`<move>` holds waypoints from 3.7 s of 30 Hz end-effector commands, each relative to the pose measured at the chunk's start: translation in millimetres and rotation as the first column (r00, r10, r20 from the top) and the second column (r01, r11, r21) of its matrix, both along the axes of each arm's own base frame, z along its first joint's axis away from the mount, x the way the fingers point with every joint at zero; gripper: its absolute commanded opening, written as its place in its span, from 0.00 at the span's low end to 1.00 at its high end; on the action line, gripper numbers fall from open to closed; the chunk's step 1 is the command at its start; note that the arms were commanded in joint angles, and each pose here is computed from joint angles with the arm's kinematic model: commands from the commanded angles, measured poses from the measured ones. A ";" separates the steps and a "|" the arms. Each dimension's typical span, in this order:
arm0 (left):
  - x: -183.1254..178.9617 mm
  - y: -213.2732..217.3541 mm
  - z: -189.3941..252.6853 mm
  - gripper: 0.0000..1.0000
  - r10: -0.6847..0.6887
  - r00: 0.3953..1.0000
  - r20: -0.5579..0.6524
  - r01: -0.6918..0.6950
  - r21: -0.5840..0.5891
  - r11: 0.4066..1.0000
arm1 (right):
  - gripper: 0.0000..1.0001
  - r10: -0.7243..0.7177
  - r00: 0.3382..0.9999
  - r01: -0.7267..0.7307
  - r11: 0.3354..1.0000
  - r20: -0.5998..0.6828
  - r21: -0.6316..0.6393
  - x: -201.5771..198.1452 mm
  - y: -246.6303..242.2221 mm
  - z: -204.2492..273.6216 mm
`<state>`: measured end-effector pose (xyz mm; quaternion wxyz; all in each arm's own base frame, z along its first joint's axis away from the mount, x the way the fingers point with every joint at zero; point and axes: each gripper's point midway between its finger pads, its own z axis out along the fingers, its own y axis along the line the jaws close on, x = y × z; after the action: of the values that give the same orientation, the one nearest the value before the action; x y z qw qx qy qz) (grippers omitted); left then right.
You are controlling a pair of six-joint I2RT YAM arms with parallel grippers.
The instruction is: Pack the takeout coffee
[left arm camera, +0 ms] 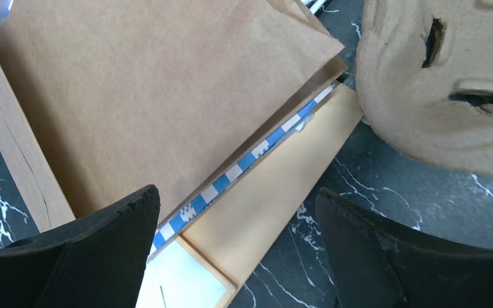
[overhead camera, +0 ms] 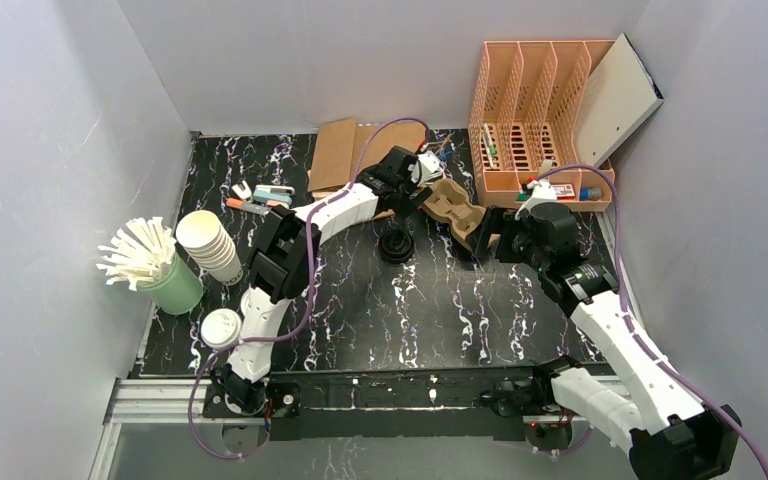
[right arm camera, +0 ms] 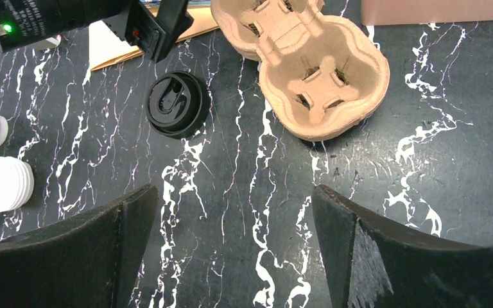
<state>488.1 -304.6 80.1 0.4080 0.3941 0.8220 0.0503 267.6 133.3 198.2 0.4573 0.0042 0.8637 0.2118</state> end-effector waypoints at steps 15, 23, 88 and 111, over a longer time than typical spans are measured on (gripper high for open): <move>39.5 -2.1 20.0 0.53 0.041 0.990 0.137 -0.052 0.077 0.996 | 0.98 -0.010 0.998 0.009 1.000 0.070 0.009 26.1 7.2 18.7; 53.1 -2.6 21.4 0.42 0.074 0.975 0.209 -0.100 0.117 0.988 | 0.98 -0.011 0.998 0.010 1.000 0.061 0.005 28.7 8.0 17.5; -157.1 47.3 171.1 0.00 0.202 0.975 0.096 -0.090 -0.660 0.746 | 0.92 -0.106 0.983 0.169 0.830 -0.147 0.532 74.0 69.7 104.2; -177.4 55.9 163.2 0.00 0.166 0.983 0.076 -0.074 -0.664 0.744 | 0.81 0.082 0.947 0.135 0.778 -0.312 0.613 64.6 116.3 50.3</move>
<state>315.4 -247.8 231.6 0.5598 0.1728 0.7917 -0.1730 329.4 224.0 221.7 0.2846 0.2551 0.8165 0.4328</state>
